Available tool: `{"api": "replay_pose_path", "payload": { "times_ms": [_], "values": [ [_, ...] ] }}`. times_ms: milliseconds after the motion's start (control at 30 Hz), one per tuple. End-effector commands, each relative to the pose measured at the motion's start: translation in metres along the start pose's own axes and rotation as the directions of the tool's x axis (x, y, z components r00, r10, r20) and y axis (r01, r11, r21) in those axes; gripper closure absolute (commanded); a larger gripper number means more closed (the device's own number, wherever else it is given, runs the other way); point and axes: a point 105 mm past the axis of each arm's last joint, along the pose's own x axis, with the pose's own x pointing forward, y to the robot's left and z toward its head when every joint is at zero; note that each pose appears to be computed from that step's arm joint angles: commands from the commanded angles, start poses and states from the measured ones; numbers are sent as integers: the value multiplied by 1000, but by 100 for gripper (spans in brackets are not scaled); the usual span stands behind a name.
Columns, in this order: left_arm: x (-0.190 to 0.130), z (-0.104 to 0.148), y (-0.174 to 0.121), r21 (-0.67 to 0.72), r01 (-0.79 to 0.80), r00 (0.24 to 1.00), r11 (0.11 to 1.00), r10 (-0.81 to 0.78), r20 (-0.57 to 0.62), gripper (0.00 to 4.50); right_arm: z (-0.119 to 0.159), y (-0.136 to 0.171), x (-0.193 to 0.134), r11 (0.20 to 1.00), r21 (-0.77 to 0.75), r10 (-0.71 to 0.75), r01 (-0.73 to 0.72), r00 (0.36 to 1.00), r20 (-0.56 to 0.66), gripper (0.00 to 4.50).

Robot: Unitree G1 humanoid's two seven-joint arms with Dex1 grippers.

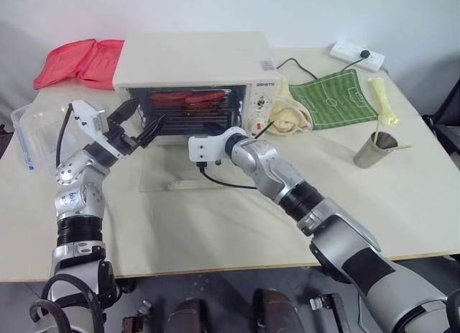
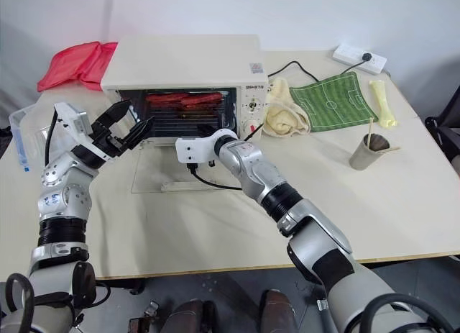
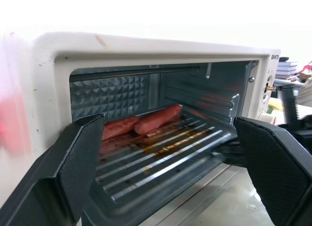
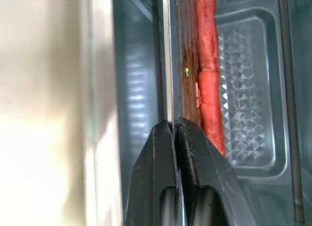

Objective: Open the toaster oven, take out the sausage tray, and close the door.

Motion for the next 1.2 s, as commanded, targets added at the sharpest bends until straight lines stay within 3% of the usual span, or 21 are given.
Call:
{"api": "replay_pose_path", "payload": {
  "times_ms": [33, 1200],
  "values": [
    [2, 12, 9, 42, -26, 999, 999, 25, 21, 0, 17, -20, -9, 998, -18, -57, 58, 997, 52, 447],
    [12, 11, 19, 39, -11, 1000, 999, 12, -16, 0, 25, -2, -64, 1000, -3, -14, 14, 997, 70, 447]
  ]
}}
